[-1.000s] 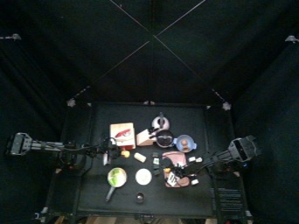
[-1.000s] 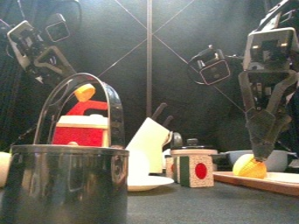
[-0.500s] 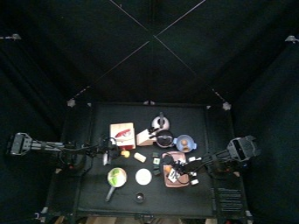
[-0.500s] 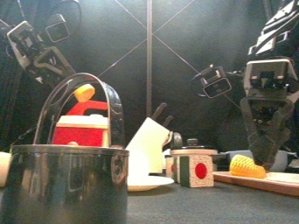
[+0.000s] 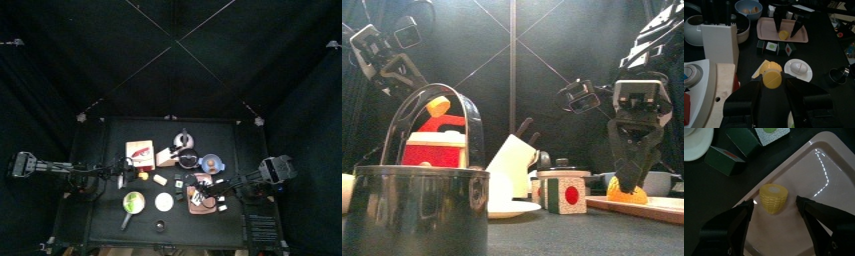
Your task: Grab corn bottom
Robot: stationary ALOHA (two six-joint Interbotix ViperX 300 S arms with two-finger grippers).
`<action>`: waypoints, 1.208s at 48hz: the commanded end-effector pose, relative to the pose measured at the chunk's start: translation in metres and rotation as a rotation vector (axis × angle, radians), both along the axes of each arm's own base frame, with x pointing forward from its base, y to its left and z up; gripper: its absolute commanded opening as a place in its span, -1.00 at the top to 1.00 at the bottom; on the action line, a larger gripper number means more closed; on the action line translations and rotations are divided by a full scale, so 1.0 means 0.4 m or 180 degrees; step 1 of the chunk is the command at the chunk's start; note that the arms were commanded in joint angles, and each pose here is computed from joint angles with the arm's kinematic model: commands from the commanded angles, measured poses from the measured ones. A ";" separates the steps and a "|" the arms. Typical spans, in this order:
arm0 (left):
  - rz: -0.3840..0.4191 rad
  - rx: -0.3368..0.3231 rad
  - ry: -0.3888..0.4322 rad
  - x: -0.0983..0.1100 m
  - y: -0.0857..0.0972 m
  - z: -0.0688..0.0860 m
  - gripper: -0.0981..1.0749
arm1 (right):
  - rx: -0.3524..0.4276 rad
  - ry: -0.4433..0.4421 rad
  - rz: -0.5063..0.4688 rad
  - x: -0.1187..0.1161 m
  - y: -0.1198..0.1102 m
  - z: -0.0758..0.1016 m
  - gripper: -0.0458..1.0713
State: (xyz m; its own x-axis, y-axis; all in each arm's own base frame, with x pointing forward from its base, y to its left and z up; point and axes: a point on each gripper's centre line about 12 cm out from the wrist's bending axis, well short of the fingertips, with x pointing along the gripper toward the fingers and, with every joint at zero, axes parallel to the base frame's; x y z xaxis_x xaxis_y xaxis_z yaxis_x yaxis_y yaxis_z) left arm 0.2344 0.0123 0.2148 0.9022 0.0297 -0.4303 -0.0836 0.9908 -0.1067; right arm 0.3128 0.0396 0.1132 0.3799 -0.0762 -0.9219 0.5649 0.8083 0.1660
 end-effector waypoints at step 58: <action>-0.0037 -0.0011 -0.0065 0.008 -0.004 0.016 -0.34 | 0.0040 -0.0538 0.0055 0.064 -0.001 0.115 -0.26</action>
State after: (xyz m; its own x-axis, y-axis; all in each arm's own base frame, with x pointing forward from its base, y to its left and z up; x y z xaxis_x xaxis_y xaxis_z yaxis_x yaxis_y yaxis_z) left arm 0.2345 0.0119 0.2150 0.9031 0.0255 -0.4287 -0.0796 0.9909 -0.1086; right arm 0.3280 0.0380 0.1384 0.4580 -0.0699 -0.8862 0.5447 0.8099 0.2176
